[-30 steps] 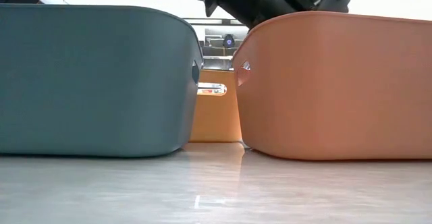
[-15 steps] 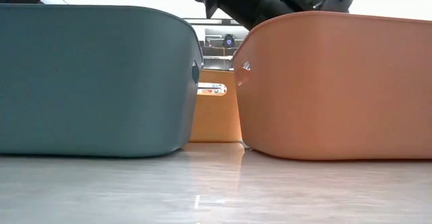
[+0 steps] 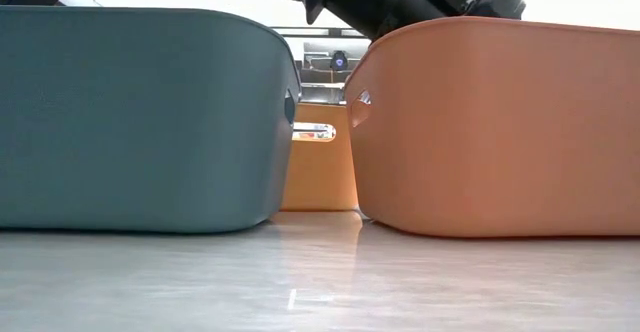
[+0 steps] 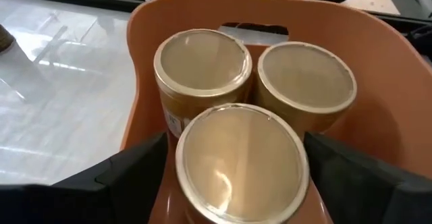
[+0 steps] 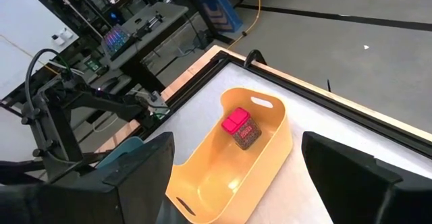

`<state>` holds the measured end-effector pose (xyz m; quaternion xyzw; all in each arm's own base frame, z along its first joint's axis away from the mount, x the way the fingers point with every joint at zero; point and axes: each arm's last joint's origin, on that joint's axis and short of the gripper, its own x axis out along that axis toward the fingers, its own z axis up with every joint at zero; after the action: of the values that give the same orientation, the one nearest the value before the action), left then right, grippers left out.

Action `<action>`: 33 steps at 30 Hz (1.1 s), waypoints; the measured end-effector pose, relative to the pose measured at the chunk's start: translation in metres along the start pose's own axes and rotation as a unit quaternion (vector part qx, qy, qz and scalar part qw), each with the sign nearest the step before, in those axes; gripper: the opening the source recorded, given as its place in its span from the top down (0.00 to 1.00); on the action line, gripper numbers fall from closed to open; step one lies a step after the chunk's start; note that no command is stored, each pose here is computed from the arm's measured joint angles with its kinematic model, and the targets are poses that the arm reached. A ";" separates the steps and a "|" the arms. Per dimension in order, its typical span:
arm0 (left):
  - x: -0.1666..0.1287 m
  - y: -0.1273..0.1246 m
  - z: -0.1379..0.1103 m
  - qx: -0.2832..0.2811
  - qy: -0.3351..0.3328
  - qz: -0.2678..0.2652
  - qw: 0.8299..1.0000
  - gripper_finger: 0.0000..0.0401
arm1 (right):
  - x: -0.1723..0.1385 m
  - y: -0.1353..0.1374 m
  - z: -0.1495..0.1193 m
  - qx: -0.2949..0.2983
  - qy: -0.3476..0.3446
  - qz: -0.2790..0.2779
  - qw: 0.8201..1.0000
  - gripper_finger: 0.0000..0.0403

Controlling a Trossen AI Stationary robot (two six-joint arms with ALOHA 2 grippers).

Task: Sort spices by type
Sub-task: Put the brown seasoning bottle into the orange bin, then put the red seasoning can into the yellow bin

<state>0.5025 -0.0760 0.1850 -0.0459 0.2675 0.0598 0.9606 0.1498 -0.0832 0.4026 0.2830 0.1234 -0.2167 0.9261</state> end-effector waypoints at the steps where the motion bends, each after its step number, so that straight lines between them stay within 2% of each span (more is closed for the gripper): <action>1: 0.000 0.000 0.000 0.000 0.001 -0.002 1.000 0.17 | 0.000 0.000 0.000 0.000 0.000 0.000 1.000 0.21; 5: -0.011 0.003 0.007 0.008 0.019 -0.016 1.000 0.17 | 0.000 0.000 0.000 -0.001 0.003 0.006 1.000 0.21; 9: -0.037 0.017 0.027 0.036 0.040 -0.020 0.998 0.17 | 0.000 0.000 0.000 -0.013 0.003 0.007 1.000 0.21; 16: -0.113 0.048 0.070 0.024 0.061 0.005 0.998 0.17 | 0.000 0.000 0.000 -0.015 0.004 0.006 1.000 0.21; 20: -0.157 0.053 0.082 0.030 0.081 0.015 0.996 0.17 | 0.000 0.000 -0.001 -0.014 0.007 0.005 1.000 0.21; 22: -0.177 0.051 0.080 0.032 0.096 0.014 0.995 0.17 | 0.000 0.000 -0.002 -0.013 0.010 0.003 1.000 0.21; 26: -0.216 0.035 0.057 0.017 0.138 -0.006 0.990 0.17 | 0.000 -0.001 -0.003 -0.012 0.019 -0.001 1.000 0.21; 29: -0.251 0.024 0.033 -0.023 0.197 -0.015 0.980 0.17 | 0.000 -0.002 -0.004 -0.016 0.024 -0.004 1.000 0.21; 33: -0.300 0.015 0.013 -0.102 0.263 -0.010 0.959 0.17 | 0.000 -0.002 -0.005 -0.016 0.029 -0.006 0.999 0.21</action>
<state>0.2520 -0.0869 0.3513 -0.1607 0.5028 0.0627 0.8470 0.1484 -0.0818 0.3974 0.2739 0.1553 -0.2117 0.9252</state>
